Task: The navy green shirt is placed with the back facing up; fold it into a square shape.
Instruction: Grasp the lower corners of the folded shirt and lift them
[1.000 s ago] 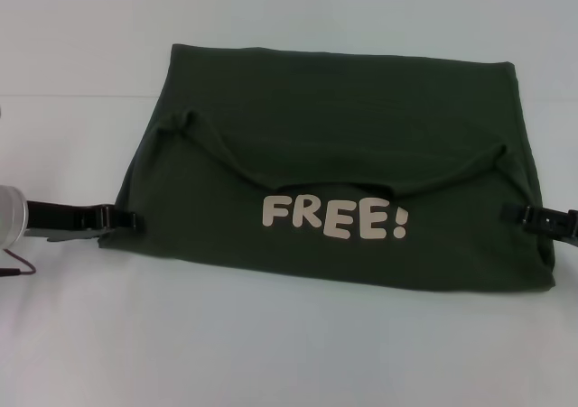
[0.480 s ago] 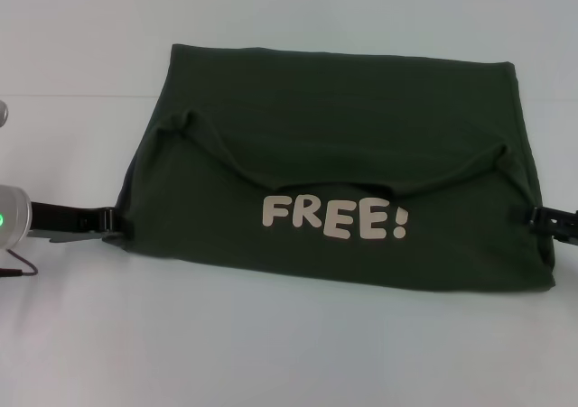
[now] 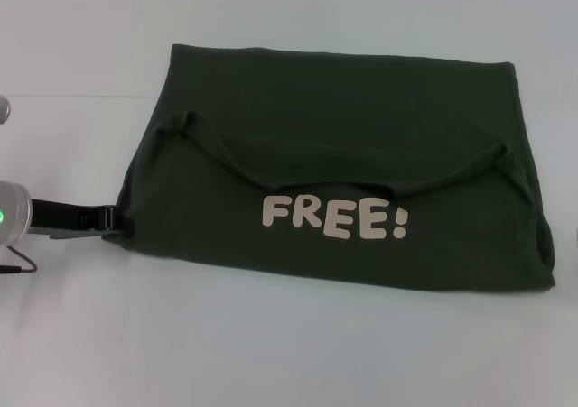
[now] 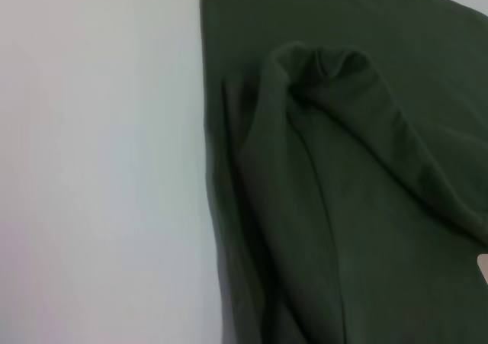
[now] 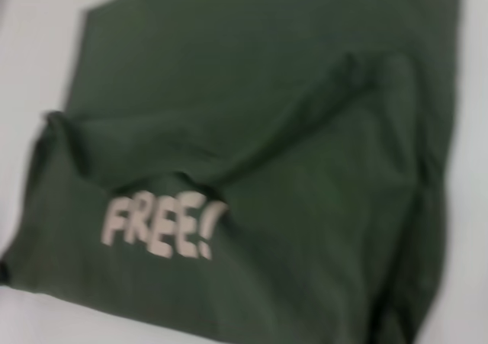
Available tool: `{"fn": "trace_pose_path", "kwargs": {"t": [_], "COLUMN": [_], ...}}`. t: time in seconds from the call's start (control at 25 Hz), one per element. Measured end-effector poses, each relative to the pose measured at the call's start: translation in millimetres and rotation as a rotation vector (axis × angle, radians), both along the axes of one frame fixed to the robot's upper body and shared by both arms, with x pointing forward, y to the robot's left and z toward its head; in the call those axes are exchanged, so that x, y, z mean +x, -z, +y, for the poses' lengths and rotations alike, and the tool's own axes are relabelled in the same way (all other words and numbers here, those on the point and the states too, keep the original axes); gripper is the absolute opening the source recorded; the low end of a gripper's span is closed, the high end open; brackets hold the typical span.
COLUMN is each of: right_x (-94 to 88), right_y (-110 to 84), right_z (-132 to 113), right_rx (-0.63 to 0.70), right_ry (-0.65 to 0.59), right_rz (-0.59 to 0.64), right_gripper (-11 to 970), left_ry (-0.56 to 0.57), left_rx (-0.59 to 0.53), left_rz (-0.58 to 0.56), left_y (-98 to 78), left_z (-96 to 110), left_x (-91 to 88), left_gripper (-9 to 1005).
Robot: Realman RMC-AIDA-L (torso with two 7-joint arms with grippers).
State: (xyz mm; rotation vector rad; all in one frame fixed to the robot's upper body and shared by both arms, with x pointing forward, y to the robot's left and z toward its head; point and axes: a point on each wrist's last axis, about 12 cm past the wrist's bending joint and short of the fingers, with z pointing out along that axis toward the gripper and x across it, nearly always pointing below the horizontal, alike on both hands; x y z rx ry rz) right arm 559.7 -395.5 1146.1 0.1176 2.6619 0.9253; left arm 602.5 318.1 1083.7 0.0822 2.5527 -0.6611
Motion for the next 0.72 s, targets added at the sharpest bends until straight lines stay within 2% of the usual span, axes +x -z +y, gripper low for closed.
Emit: {"fn": "trace_pose_path", "kwargs": {"t": [0.24,0.48,0.72], "right_x": [18.1,33.1,41.5], "right_y": [-5.7,8.6,17.8], "right_z": [14,40,51], "right_rx": [-0.093,-0.120,-0.147], "right_ry": [-0.027,-0.075,-0.073], "right_rz": [0.080,0.086,0.064], "right_gripper": [794,783,771], "left_ry": [0.007,0.010,0.010], "left_rx": [0.000,0.001,0.001], "left_rz": [-0.001,-0.002,-0.002], "left_y": [-0.3,-0.9,-1.0], "left_z": [-1,-1,-1], "left_x": [0.2,0.7,0.8], "left_gripper": [19,20,20]}}
